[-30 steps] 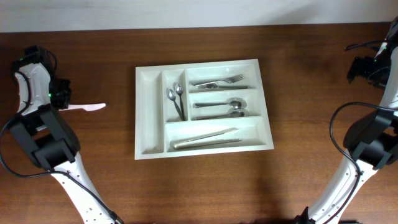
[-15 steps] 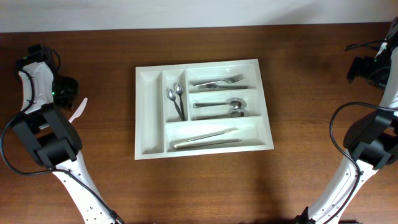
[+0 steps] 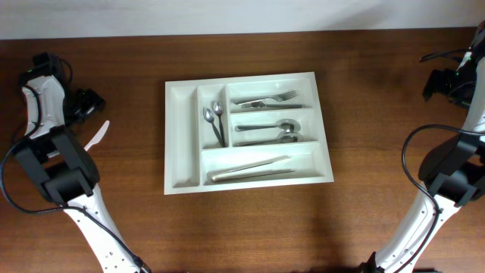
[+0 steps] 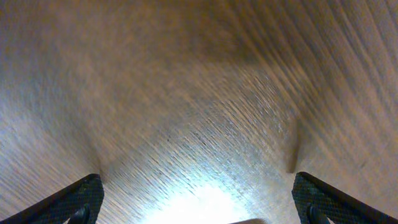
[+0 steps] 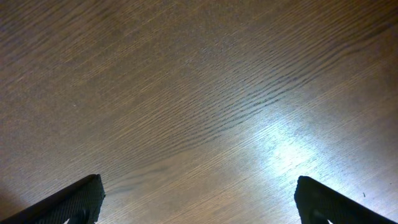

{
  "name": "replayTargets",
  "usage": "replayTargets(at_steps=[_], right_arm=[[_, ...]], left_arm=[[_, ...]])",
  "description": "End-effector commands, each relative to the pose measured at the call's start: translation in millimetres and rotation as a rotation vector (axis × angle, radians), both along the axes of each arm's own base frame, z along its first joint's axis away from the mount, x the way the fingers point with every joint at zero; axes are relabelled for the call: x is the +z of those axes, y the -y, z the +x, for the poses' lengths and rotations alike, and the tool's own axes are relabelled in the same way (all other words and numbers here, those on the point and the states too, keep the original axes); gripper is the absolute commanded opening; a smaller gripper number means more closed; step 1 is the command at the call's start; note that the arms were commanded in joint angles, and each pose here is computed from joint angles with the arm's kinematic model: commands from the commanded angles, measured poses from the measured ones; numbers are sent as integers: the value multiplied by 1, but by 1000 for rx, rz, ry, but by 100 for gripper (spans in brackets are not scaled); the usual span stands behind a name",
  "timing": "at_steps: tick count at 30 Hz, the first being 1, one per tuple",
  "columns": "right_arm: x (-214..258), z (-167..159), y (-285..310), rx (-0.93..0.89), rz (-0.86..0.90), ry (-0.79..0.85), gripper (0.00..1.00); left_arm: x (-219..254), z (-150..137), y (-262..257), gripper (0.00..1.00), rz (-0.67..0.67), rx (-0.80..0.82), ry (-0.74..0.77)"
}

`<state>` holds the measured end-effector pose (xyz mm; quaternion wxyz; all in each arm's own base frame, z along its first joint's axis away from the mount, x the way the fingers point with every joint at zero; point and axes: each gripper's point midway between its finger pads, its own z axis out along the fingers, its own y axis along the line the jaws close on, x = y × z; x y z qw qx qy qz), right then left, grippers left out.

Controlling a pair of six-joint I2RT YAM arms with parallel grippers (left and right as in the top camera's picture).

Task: Pack container
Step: 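Lower the left gripper and close it on the knife handle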

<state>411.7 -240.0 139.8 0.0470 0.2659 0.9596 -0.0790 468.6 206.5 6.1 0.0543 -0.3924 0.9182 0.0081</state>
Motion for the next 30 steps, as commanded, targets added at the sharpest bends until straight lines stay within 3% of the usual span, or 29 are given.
replayTargets(at_steps=[1, 4, 11, 15, 18, 30], right_arm=[[-3, -2, 5, -15, -11, -10, 99], [-3, -2, 5, -15, -11, -10, 99], [-3, -2, 5, -15, -11, -10, 99], [-3, -2, 5, -15, -11, -10, 99], [-3, -2, 5, -15, -11, -10, 99], [-3, -2, 5, -15, -11, -10, 99]], left_arm=[[1, -6, -7, 99, 12, -392, -21], [31, -7, 3, 99, -38, -481, 26], [97, -30, 13, 99, -5, -705, 24], [94, -38, 14, 99, 0, -877, -13], [93, -59, 2, 99, 39, -989, -158], [87, -62, 3, 99, 30, -1123, -173]])
